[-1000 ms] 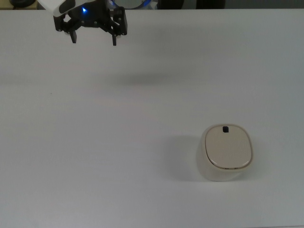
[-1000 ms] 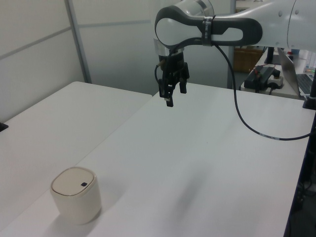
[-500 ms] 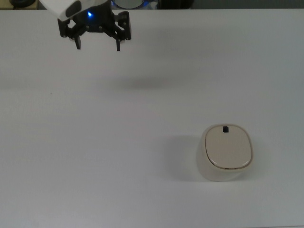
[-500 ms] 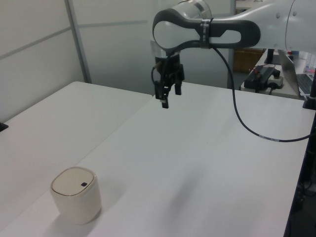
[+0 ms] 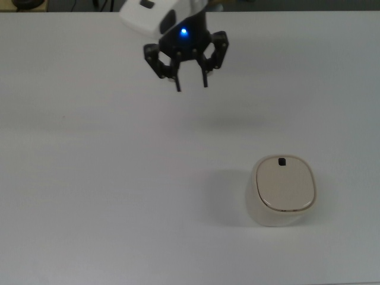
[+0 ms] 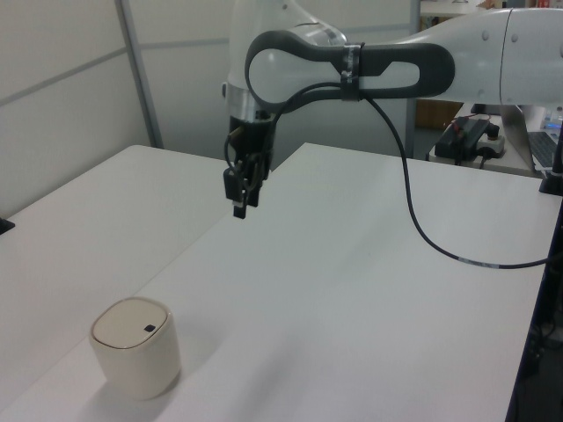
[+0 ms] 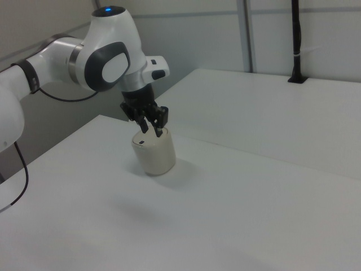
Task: Open the trash can
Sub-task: 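Lower the gripper onto the dark button on the lid and press down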
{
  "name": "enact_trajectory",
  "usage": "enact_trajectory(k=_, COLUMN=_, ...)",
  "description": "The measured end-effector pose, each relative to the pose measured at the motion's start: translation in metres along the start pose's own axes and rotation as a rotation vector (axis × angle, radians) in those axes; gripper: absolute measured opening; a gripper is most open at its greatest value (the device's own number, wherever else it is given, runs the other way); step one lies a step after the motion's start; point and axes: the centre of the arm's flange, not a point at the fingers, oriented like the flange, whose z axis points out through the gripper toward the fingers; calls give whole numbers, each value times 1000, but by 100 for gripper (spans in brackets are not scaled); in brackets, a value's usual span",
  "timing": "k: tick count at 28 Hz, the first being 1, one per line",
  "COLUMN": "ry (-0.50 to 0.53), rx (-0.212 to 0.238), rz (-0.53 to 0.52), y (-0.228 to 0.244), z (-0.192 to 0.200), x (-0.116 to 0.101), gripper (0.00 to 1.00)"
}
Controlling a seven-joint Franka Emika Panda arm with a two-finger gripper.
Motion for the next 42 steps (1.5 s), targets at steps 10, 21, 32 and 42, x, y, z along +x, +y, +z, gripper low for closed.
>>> enact_trajectory(k=10, ry=80, rx=32, rz=-85, y=-57, z=49, x=25, gripper=11)
enact_trajectory(k=21, ry=174, rx=76, rz=-146, y=-108, z=118, x=47, gripper=1)
enact_trajectory(k=32, ry=210, rx=82, rz=-191, y=-119, z=160, x=54, gripper=1)
enact_trajectory(k=42, ry=234, rx=88, rz=-226, y=-137, z=183, x=55, gripper=1)
